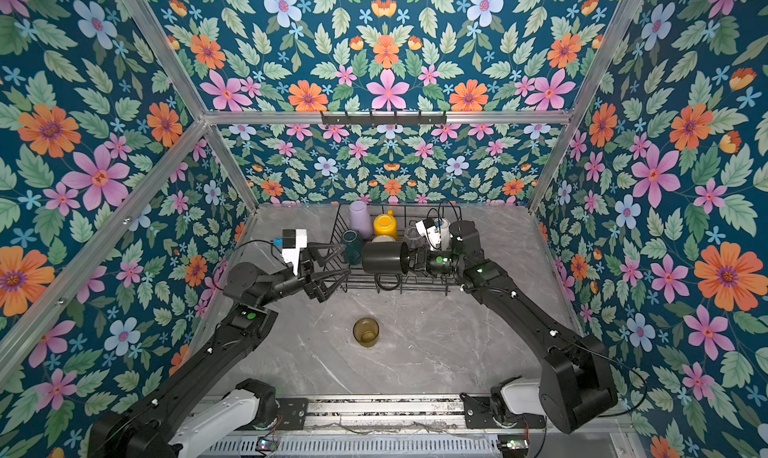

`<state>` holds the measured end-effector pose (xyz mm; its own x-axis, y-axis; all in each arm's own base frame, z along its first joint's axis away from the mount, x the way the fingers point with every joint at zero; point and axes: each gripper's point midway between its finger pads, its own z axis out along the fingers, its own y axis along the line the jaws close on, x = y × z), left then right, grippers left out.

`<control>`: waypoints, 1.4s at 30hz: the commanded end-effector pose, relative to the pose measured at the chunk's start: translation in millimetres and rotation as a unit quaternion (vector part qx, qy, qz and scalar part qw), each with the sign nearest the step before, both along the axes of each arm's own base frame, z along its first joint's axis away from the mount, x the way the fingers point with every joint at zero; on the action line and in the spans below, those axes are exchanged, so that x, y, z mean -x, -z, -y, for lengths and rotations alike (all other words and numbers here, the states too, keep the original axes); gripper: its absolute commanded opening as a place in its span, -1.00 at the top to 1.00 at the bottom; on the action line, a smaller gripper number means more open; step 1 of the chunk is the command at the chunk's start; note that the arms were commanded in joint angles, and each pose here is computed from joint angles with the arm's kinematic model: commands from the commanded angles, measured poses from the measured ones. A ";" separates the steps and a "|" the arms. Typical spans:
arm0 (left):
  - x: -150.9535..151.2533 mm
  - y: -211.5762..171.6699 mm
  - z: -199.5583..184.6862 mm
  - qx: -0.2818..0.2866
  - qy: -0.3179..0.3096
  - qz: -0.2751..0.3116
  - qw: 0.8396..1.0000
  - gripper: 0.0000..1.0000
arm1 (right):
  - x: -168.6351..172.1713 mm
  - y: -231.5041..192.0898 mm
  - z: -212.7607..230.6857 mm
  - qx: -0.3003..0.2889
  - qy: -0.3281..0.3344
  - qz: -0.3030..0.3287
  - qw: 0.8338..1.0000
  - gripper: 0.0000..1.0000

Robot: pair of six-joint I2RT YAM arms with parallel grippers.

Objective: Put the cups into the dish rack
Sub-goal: 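Carry the black mug over the rack toward the left gripper while it approaches, then grasp the black mug with the left gripper while the right holds it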

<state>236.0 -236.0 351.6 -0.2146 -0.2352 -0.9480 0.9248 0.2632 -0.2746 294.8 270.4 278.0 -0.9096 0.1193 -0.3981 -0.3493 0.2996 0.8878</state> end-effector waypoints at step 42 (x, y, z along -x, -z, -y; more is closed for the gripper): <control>23.6 3.0 40.3 -0.029 0.097 0.027 0.994 -0.99 | 57.8 -66.0 -59.8 -0.087 -0.174 0.153 0.969 1.00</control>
